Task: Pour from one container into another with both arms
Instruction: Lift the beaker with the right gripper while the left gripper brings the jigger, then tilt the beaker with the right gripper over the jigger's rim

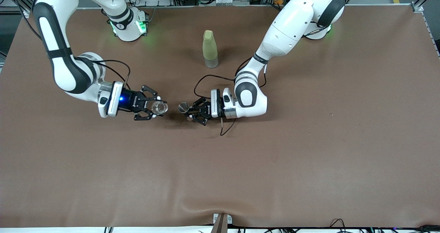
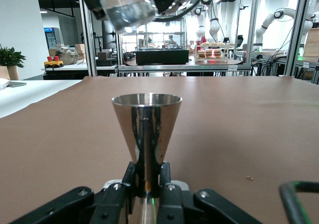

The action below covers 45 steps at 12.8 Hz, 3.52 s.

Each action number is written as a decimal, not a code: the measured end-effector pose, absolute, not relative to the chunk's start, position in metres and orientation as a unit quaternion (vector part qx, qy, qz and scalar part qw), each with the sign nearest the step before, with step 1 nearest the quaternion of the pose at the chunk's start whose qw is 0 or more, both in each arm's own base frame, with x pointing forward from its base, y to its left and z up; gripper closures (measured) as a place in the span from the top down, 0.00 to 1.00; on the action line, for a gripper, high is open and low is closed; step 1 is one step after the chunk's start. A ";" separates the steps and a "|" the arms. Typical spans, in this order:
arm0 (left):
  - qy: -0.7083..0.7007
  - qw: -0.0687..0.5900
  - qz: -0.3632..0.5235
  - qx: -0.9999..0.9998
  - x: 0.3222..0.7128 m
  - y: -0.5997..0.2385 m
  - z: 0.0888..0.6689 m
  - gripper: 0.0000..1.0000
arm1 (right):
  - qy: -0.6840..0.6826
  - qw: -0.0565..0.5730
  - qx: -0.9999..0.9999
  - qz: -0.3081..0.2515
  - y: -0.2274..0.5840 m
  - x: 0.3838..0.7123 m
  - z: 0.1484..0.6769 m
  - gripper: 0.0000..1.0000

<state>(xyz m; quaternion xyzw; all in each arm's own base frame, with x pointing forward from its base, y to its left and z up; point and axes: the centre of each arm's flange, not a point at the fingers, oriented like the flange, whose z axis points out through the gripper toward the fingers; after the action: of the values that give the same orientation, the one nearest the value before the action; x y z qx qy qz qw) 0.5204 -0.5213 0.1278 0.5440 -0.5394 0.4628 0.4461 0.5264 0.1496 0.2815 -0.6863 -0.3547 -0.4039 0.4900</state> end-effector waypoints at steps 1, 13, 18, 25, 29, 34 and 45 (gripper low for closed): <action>-0.539 0.446 0.463 0.544 0.520 -0.521 0.128 0.21 | -0.355 0.493 -0.686 -0.400 0.153 0.522 0.279 0.49; -0.537 0.448 0.462 0.545 0.517 -0.525 0.127 0.21 | -0.300 0.564 -0.695 -0.329 0.193 0.503 0.281 0.49; -0.534 0.447 0.463 0.548 0.518 -0.524 0.127 0.21 | -0.287 0.572 -0.699 -0.318 0.193 0.499 0.277 0.49; -0.532 0.447 0.463 0.550 0.518 -0.524 0.126 0.21 | -0.238 0.602 -0.708 -0.284 0.202 0.487 0.269 0.49; -0.529 0.447 0.464 0.552 0.518 -0.524 0.126 0.21 | -0.197 0.621 -0.713 -0.259 0.211 0.485 0.271 0.49; -0.527 0.448 0.465 0.553 0.518 -0.524 0.126 0.21 | -0.161 0.634 -0.719 -0.234 0.211 0.487 0.276 0.49; -0.525 0.446 0.465 0.556 0.518 -0.523 0.126 0.21 | -0.080 0.657 -0.728 -0.181 0.209 0.487 0.275 0.49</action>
<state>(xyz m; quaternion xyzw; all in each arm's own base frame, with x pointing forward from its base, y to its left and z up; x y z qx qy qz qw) 0.5180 -0.5233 0.1257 0.5556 -0.5252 0.4649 0.4464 0.4867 0.2094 0.2746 -0.7278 -0.0805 -0.1806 0.6567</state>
